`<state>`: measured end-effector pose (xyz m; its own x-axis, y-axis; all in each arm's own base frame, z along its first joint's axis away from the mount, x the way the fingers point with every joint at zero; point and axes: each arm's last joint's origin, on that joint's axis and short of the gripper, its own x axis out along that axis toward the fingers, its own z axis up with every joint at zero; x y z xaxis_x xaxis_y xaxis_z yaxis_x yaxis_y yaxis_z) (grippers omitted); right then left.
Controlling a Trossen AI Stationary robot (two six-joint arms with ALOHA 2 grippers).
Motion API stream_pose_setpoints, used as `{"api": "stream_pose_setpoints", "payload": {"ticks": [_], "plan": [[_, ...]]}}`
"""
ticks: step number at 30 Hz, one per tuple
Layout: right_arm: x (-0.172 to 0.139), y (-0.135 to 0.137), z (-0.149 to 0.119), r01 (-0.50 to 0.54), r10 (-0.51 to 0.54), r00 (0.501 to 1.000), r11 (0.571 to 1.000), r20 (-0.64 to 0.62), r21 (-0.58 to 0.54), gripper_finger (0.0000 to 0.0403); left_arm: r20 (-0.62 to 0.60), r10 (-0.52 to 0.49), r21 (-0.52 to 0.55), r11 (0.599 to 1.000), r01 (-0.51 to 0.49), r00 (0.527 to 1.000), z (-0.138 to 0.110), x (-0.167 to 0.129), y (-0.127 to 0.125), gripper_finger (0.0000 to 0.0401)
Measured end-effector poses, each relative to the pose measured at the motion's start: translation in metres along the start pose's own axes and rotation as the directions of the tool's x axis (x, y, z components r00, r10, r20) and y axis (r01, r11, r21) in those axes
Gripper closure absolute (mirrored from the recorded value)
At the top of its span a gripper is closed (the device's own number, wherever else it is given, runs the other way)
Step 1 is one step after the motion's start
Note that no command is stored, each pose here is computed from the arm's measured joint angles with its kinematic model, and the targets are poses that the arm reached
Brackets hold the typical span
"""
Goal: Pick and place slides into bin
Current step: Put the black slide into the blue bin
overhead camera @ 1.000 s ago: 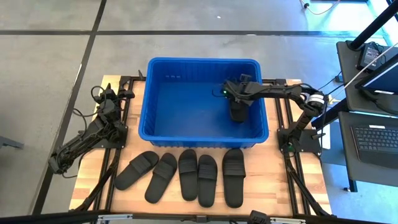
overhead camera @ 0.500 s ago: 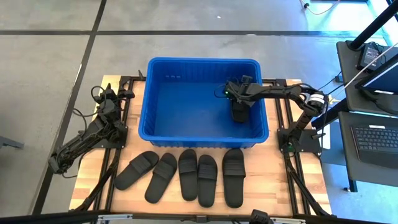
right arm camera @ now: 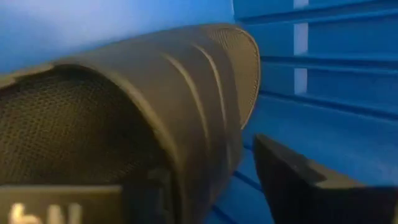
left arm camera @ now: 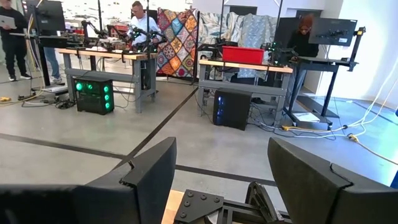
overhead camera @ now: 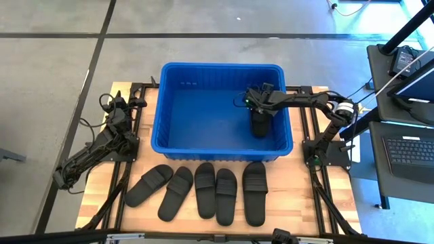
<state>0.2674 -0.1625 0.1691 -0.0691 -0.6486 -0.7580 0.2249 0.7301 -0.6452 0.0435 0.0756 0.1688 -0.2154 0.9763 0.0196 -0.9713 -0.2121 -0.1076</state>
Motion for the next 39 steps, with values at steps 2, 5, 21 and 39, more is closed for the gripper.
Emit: {"api": "stream_pose_setpoints", "payload": {"ticks": [2,5,21,39], "plan": [[0.000,0.000,0.000,0.000,0.000,1.000,1.000,-0.001,-0.001,0.0190,0.000,0.000,0.000,1.000,0.000,1.000,0.000,0.000,0.000,0.0153],[0.000,0.000,-0.001,-0.003,0.003,1.000,1.000,-0.004,-0.004,0.0149,0.000,0.000,0.000,1.000,0.000,1.000,0.000,0.000,0.000,0.0153],[-0.008,0.001,-0.001,-0.218,0.217,0.976,0.976,-0.015,-0.032,0.0098,0.000,0.000,0.000,1.000,0.000,1.000,0.000,0.000,0.000,0.0153],[-0.071,-0.049,0.029,-0.438,0.435,0.899,0.898,0.062,0.049,0.0098,0.000,0.000,0.000,1.000,0.000,1.000,0.000,0.000,0.000,0.0153]]}}
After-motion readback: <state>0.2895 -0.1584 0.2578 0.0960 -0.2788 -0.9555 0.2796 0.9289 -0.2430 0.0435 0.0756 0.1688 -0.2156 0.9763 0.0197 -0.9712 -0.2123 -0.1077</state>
